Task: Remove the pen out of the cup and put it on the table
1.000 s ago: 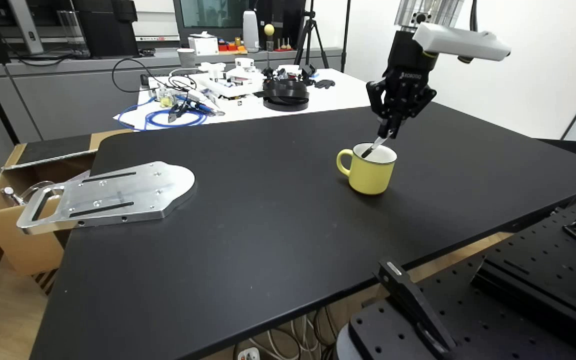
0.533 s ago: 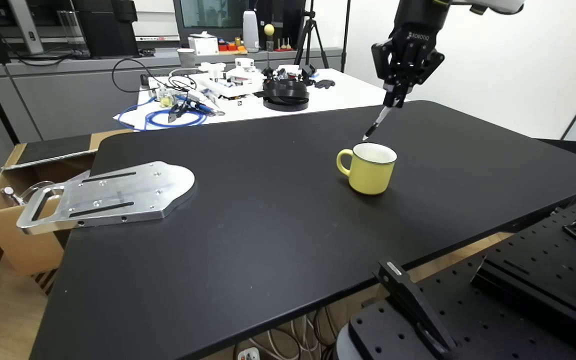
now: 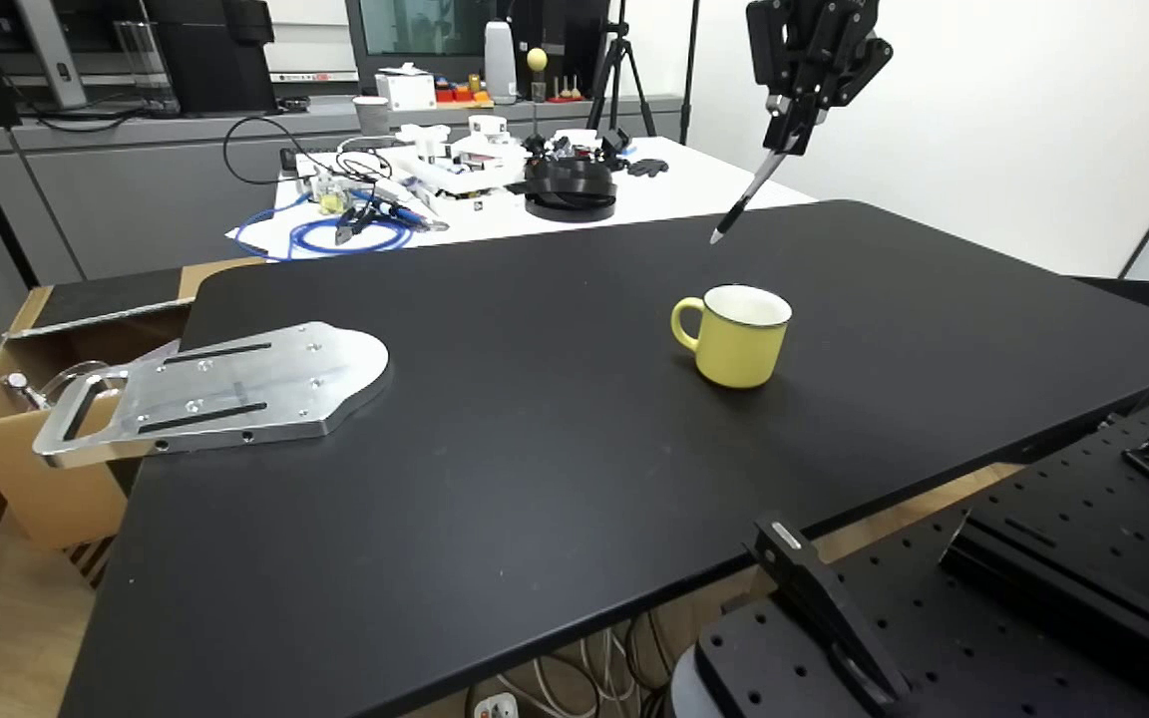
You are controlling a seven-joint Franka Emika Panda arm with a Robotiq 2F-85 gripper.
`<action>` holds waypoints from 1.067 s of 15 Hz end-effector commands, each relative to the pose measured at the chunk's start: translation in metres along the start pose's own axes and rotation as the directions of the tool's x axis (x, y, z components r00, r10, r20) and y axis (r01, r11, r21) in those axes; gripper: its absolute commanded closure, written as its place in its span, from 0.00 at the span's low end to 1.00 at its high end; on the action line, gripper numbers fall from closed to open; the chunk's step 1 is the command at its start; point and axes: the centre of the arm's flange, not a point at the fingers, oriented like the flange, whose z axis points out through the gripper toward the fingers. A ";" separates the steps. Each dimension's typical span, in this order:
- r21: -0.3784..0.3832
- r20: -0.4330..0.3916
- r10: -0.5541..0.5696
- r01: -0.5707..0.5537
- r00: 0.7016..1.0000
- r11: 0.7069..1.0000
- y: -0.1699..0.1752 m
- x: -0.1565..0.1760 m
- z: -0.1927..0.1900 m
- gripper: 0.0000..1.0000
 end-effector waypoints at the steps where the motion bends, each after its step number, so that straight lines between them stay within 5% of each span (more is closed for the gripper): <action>1: 0.014 -0.036 -0.066 0.067 0.997 0.998 -0.013 0.000 0.005 0.96; 5: -0.069 -0.132 -0.189 0.181 0.973 0.981 -0.047 -0.004 0.046 0.96; 10: -0.161 -0.301 -0.308 0.271 0.903 0.949 -0.088 -0.014 0.103 0.96; 16: -0.203 -0.407 -0.327 0.264 0.853 0.943 -0.088 -0.016 0.160 0.96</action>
